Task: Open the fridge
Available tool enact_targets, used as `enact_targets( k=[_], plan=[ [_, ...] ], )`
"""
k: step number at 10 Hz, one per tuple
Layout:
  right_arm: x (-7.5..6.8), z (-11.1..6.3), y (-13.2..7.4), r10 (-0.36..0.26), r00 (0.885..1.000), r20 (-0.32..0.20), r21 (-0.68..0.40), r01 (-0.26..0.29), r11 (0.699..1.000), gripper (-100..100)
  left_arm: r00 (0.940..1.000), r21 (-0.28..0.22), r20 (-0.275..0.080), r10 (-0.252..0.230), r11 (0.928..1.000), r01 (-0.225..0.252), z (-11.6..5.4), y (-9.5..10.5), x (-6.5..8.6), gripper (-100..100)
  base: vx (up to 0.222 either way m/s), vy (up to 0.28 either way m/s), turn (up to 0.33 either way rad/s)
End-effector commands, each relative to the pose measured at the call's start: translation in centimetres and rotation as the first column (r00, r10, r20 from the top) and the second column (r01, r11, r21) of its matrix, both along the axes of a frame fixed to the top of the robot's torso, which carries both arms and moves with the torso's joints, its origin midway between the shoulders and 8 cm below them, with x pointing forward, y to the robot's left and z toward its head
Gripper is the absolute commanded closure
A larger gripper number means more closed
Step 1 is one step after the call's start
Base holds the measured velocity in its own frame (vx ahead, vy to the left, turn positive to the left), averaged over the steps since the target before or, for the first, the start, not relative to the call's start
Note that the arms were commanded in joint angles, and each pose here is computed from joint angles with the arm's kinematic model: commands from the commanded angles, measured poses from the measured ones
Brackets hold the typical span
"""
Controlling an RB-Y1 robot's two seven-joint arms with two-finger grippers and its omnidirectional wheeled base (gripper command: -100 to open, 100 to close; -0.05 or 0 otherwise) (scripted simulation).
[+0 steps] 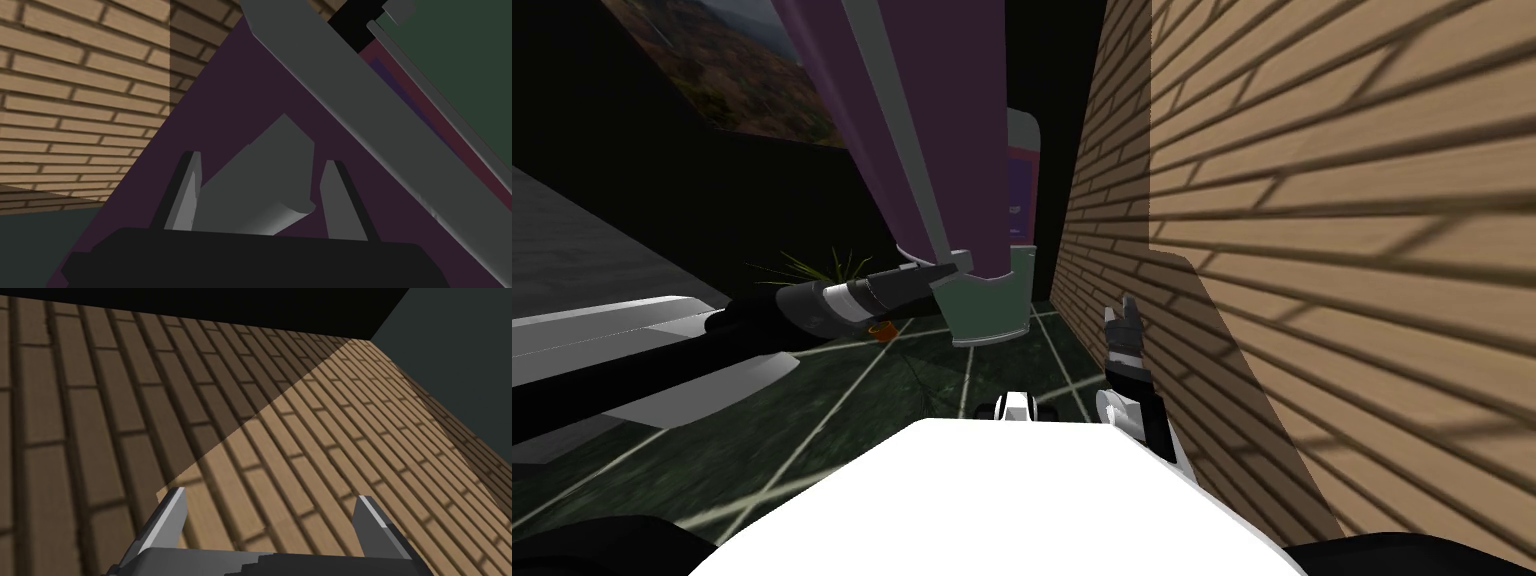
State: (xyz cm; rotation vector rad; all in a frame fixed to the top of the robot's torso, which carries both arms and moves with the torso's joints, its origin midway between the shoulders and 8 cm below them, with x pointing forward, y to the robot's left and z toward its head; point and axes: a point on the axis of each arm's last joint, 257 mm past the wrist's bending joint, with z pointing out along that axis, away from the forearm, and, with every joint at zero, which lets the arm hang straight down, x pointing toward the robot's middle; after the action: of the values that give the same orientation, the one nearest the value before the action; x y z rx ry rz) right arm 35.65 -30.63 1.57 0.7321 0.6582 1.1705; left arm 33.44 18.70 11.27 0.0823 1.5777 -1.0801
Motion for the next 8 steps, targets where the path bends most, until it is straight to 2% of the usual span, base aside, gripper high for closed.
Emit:
enact_targets(
  k=[1,2,4,5,6,7,8],
  plan=[
    [0.0,0.0,0.0,0.000,1.000,0.000,0.000,0.000,1.000,0,0.9984,-0.002,0.009,-0.055,0.9985,0.055,0.3,-1.0,-1.0,100,-0.160,0.252,-0.084],
    [0.0,0.0,0.0,0.000,1.000,0.000,0.000,0.000,1.000,0,0.9984,-0.002,0.009,-0.055,0.9985,0.055,0.3,-1.0,-1.0,100,-0.146,0.217,-0.047],
    [0.0,0.0,0.0,0.000,1.000,0.000,0.000,0.000,1.000,0,0.9935,-0.003,0.010,-0.113,0.9935,0.114,0.4,-2.1,-1.9,100,-0.145,0.276,-0.074],
    [0.0,0.0,0.0,0.000,1.000,0.000,0.000,0.000,1.000,0,0.9935,-0.003,0.010,-0.113,0.9935,0.114,0.4,-2.1,-1.9,100,-0.116,0.226,-0.041],
    [0.0,0.0,0.0,0.000,1.000,0.000,0.000,0.000,1.000,0,0.9898,-0.003,0.011,-0.142,0.9898,0.142,0.4,-2.7,-2.5,100,-0.106,0.219,-0.058],
    [0.0,0.0,0.0,0.000,1.000,0.000,0.000,0.000,1.000,0,0.9898,-0.003,0.011,-0.142,0.9898,0.142,0.4,-2.7,-2.5,100,-0.077,0.194,-0.035],
    [0.0,0.0,0.0,0.000,1.000,0.000,0.000,0.000,1.000,0,0.9852,-0.004,0.011,-0.171,0.9852,0.171,0.5,-3.2,-3.0,100,-0.104,0.237,-0.043]
  ],
)
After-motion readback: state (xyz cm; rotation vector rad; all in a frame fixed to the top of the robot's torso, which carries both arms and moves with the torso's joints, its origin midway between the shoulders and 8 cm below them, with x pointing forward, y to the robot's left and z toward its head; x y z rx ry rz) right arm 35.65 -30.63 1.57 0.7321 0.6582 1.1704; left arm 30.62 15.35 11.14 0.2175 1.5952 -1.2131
